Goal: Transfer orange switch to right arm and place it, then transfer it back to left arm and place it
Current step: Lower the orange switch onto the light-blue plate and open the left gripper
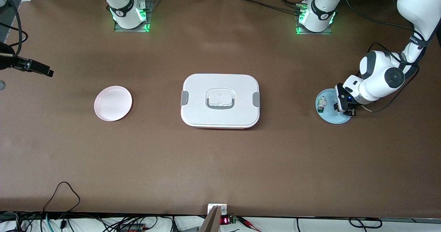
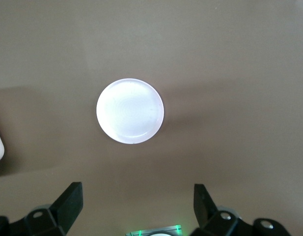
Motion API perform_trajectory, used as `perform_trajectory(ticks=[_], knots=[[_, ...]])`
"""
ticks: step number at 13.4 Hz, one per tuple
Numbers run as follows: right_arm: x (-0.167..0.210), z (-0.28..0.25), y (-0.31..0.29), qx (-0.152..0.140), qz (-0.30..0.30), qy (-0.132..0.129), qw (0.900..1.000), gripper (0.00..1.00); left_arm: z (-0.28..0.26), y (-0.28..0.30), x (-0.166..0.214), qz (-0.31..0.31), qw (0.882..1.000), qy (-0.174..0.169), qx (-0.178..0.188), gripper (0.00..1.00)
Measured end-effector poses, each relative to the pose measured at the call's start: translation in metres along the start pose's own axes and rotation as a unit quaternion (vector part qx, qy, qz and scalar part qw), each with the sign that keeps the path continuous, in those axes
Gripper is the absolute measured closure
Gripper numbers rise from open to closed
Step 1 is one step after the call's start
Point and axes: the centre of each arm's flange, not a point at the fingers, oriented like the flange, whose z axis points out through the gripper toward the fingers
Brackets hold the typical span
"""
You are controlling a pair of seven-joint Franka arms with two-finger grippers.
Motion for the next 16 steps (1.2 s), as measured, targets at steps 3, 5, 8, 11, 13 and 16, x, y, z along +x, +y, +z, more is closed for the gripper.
perform_trajectory(ticks=[3, 5, 8, 11, 13, 16], knots=[[-0.008, -0.003, -0.01, 0.001, -0.016, 0.003, 1.0, 0.0, 0.0, 0.0, 0.0, -0.003, 1.0, 0.0, -0.001, 0.35], [-0.01, -0.004, -0.015, 0.001, -0.022, 0.009, 1.0, 0.0, -0.005, -0.004, 0.001, -0.012, 1.0, -0.004, -0.007, 0.16], [-0.012, -0.004, -0.013, 0.004, -0.026, 0.024, 0.999, 0.0, -0.037, -0.017, 0.001, -0.058, 0.998, -0.026, -0.016, 0.0], [-0.01, -0.008, -0.006, 0.005, -0.041, 0.034, 0.999, 0.0, -0.099, -0.041, 0.001, -0.115, 0.992, -0.04, -0.026, 0.0], [-0.01, -0.013, -0.006, 0.005, -0.046, 0.04, 0.998, 0.0, -0.148, -0.058, -0.005, -0.169, 0.984, -0.042, -0.043, 0.0], [-0.01, -0.015, -0.007, 0.005, -0.047, 0.041, 0.998, 0.0, -0.211, -0.073, 0.011, -0.242, 0.968, -0.053, -0.047, 0.0]])
